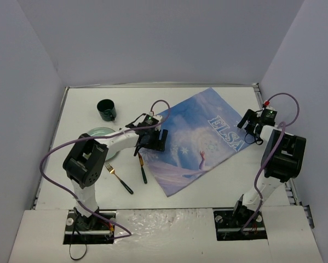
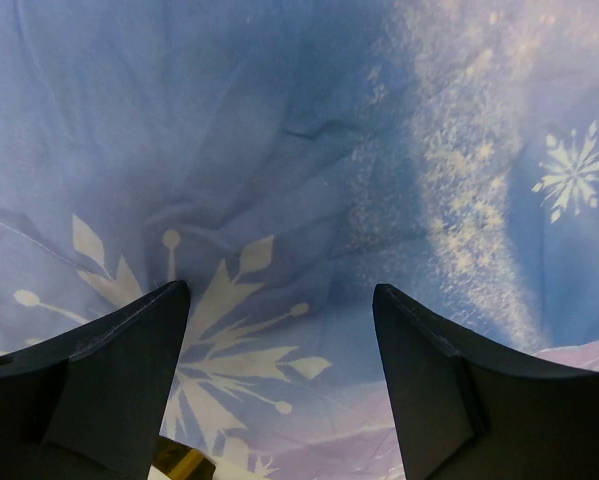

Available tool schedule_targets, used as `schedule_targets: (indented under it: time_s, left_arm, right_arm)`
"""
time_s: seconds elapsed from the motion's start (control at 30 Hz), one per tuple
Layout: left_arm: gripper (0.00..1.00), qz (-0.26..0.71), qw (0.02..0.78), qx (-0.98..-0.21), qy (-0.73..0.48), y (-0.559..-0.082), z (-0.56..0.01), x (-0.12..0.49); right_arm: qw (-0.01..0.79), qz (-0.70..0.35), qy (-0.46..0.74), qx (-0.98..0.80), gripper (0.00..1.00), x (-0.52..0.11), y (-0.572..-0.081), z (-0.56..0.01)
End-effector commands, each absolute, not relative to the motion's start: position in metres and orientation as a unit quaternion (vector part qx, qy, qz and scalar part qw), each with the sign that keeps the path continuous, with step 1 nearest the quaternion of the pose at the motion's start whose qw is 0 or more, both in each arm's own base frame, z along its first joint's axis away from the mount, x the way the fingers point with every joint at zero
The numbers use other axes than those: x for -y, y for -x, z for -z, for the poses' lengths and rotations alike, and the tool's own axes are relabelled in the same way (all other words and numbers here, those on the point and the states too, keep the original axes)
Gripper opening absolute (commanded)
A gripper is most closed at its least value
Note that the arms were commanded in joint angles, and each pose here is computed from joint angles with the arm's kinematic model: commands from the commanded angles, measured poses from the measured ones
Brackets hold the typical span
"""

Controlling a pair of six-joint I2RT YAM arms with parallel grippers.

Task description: Set the dinner table for one person

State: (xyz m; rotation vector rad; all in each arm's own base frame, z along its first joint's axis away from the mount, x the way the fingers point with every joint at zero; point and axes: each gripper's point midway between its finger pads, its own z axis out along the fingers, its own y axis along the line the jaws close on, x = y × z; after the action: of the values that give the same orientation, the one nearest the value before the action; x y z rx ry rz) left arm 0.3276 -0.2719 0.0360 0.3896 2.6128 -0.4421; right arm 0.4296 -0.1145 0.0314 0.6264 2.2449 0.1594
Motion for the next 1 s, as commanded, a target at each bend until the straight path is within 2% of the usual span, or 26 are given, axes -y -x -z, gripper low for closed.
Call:
schedule_targets:
  time_s: [0.0, 0.33, 0.63, 0.87, 0.97]
  left_arm:
    - [0.70, 0.189, 0.246, -0.944, -0.114, -0.344, -0.043, 0.276]
    - [0.68, 0.172, 0.192, -0.964, -0.069, -0.313, -0.005, 0.256]
    - [0.69, 0.172, 0.219, -0.957, -0.075, -0.328, -0.034, 0.261]
    - [0.79, 0.212, 0.295, -0.928, -0.085, -0.358, -0.128, 0.281]
    - [0.84, 0.222, 0.343, -0.909, -0.079, -0.363, -0.183, 0.279]
  right_arm:
    - [0.436, -0.070, -0.250, -0.862, 0.83, 0.130, -0.443, -0.042]
    - [0.424, -0.039, -0.273, -0.863, 0.83, 0.159, -0.433, -0.032]
    - [0.465, -0.031, -0.246, -0.850, 0.83, 0.157, -0.453, -0.085]
    - [0.542, -0.027, -0.167, -0.823, 0.85, 0.118, -0.465, -0.193]
    - [0.576, -0.035, -0.129, -0.807, 0.89, 0.088, -0.462, -0.243]
